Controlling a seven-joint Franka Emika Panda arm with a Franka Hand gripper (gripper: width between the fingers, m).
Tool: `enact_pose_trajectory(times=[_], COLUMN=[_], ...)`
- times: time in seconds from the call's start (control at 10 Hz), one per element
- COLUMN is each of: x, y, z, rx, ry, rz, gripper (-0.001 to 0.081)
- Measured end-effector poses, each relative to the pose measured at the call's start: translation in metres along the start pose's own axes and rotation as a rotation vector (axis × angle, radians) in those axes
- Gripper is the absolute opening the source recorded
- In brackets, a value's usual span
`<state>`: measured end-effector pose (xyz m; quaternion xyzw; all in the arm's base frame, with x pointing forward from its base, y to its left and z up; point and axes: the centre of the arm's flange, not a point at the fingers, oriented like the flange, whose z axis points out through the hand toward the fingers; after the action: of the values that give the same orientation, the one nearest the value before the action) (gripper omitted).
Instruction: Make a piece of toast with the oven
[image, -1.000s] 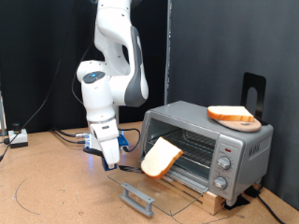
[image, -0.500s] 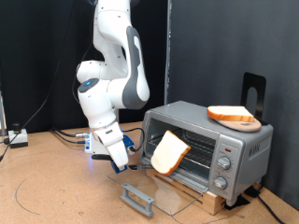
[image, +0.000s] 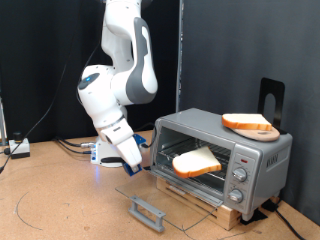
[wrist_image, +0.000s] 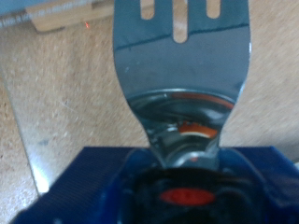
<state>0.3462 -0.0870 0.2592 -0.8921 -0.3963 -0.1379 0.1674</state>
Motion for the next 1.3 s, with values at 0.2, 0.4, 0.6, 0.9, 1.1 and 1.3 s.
enact_pose_trajectory(times=[0.2,0.4,0.6,0.9,1.1,1.3], x=[0.012,0.025,0.035,0.046,0.053,0.056], y=[-0.002,-0.007,-0.009,0.006,0.021,0.031], z=[-0.024,-0.046,-0.071,-0.113,-0.124,-0.122], rx=[-0.013,-0.027,-0.038,-0.164,-0.239,-0.232], ry=[0.025,0.032,0.021,0.004,-0.026,-0.052], rz=[-0.013,-0.008,0.020,0.174,0.253,0.273], gripper=[0.0396,0.0396,0.0396,0.0396,0.0396,0.0396])
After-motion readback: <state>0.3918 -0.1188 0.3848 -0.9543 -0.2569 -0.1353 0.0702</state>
